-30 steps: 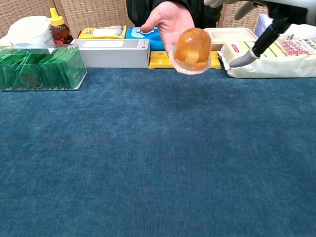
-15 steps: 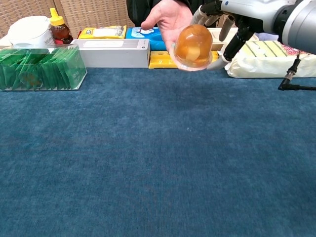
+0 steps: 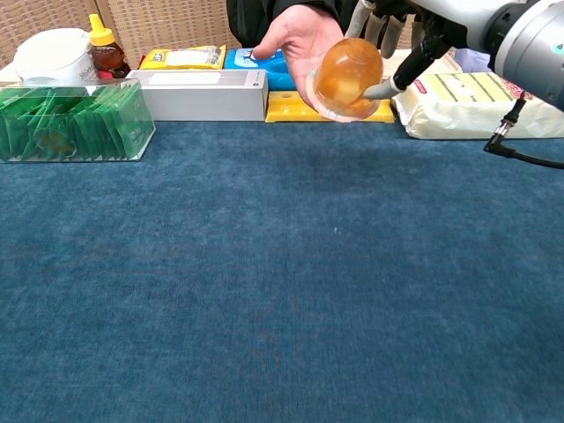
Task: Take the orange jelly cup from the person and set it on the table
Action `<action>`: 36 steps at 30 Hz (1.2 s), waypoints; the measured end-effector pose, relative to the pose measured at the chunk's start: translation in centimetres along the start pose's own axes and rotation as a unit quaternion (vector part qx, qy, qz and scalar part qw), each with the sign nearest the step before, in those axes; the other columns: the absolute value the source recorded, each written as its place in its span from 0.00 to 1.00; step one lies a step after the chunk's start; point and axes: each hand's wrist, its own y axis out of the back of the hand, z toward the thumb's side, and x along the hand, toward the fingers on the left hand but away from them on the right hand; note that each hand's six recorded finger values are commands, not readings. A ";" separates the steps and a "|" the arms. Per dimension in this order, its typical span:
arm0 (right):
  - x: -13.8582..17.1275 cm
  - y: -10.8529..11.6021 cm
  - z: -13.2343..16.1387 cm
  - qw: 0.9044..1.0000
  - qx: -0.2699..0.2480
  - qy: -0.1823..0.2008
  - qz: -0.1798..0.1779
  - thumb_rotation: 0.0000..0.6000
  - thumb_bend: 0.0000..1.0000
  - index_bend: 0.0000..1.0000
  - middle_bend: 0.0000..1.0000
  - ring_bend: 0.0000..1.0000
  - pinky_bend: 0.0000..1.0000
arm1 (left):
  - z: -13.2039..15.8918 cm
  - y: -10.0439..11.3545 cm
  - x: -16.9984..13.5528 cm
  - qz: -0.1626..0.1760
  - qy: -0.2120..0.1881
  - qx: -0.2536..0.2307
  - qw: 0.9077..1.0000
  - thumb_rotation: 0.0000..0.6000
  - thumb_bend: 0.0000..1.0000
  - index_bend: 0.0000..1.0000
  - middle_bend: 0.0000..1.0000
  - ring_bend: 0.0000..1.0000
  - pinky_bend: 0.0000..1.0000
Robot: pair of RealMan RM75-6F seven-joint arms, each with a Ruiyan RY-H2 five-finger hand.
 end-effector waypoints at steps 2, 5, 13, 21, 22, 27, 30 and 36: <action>0.2 0.2 -0.1 1.000 0.001 0.003 -0.004 1.00 0.35 0.50 0.49 0.46 0.60 | 0.0 0.0 0.0 0.000 -0.001 0.001 1.000 1.00 0.06 0.00 0.00 0.00 0.00; 0.8 0.8 -0.2 1.000 0.005 0.011 -0.012 1.00 0.35 0.51 0.50 0.46 0.61 | 0.0 0.0 0.0 0.000 -0.001 -0.001 1.000 1.00 0.06 0.00 0.00 0.00 0.00; 3.6 2.6 -0.6 0.999 0.017 0.036 -0.030 1.00 0.36 0.52 0.51 0.48 0.61 | 0.2 0.1 -0.2 0.001 -0.006 -0.002 1.000 1.00 0.06 0.00 0.00 0.00 0.00; 7.0 3.8 0.4 0.997 0.021 0.076 -0.025 1.00 0.36 0.53 0.51 0.49 0.62 | 0.4 0.1 -0.5 0.002 -0.013 -0.004 1.000 1.00 0.06 0.00 0.00 0.00 0.00; 7.3 3.7 0.6 0.996 0.023 0.080 -0.022 1.00 0.36 0.53 0.51 0.49 0.62 | 0.4 0.1 -0.6 0.002 -0.014 -0.005 1.000 1.00 0.06 0.00 0.00 0.00 0.00; 7.9 2.1 1.9 0.994 0.049 0.099 0.003 1.00 0.36 0.53 0.51 0.49 0.62 | 0.3 0.2 -0.8 0.003 -0.016 -0.007 1.000 1.00 0.06 0.00 0.00 0.00 0.00; 7.8 0.2 3.2 0.991 0.062 0.112 0.025 1.00 0.36 0.53 0.51 0.49 0.62 | 0.3 0.2 -0.8 0.004 -0.017 -0.008 1.000 1.00 0.06 0.00 0.00 0.00 0.00; 6.6 -3.9 5.5 0.988 0.073 0.118 0.067 1.00 0.38 0.53 0.52 0.49 0.62 | 0.1 0.3 -0.8 0.003 -0.017 -0.012 1.000 1.00 0.06 0.00 0.00 0.00 0.00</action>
